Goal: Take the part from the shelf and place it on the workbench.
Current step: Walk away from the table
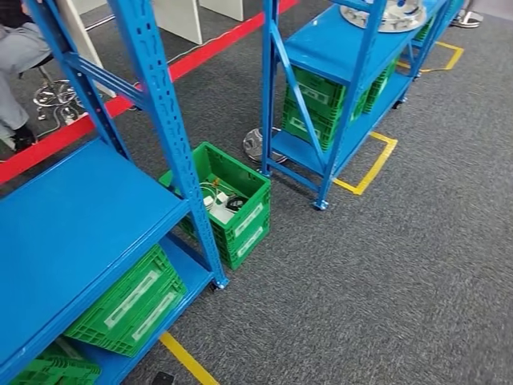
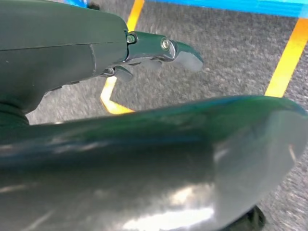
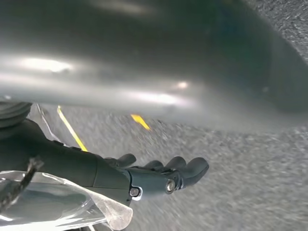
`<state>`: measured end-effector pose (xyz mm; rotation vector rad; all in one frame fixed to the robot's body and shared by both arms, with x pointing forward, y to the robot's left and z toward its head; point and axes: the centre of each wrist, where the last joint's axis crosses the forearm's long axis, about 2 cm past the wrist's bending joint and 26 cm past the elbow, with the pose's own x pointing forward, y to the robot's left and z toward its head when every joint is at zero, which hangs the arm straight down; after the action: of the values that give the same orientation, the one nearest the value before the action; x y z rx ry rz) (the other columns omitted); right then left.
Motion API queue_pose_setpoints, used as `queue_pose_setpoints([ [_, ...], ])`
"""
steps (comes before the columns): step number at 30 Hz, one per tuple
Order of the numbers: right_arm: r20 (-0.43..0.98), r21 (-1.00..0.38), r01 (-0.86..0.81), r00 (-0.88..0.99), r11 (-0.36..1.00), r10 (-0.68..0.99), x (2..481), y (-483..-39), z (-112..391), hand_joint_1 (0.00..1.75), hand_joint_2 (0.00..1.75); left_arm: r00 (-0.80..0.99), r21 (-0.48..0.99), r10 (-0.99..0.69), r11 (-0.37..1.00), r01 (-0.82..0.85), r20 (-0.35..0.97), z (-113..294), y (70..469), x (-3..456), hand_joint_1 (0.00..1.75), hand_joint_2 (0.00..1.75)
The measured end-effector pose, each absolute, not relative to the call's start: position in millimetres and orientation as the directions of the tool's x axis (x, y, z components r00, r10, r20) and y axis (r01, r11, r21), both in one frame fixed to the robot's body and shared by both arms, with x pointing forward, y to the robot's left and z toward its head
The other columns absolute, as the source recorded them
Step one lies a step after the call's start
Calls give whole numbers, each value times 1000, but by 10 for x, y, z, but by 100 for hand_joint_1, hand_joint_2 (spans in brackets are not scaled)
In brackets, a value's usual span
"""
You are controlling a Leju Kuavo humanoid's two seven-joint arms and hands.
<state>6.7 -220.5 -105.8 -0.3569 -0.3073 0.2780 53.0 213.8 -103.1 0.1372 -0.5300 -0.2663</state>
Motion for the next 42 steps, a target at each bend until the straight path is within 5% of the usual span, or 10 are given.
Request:
queue_pose_setpoints([
  [42,247,-387,-207,915,899,317,72,-2197,-1054,0,0,828,186,-293,955,231,477,-1025,2119,566,0,0],
])
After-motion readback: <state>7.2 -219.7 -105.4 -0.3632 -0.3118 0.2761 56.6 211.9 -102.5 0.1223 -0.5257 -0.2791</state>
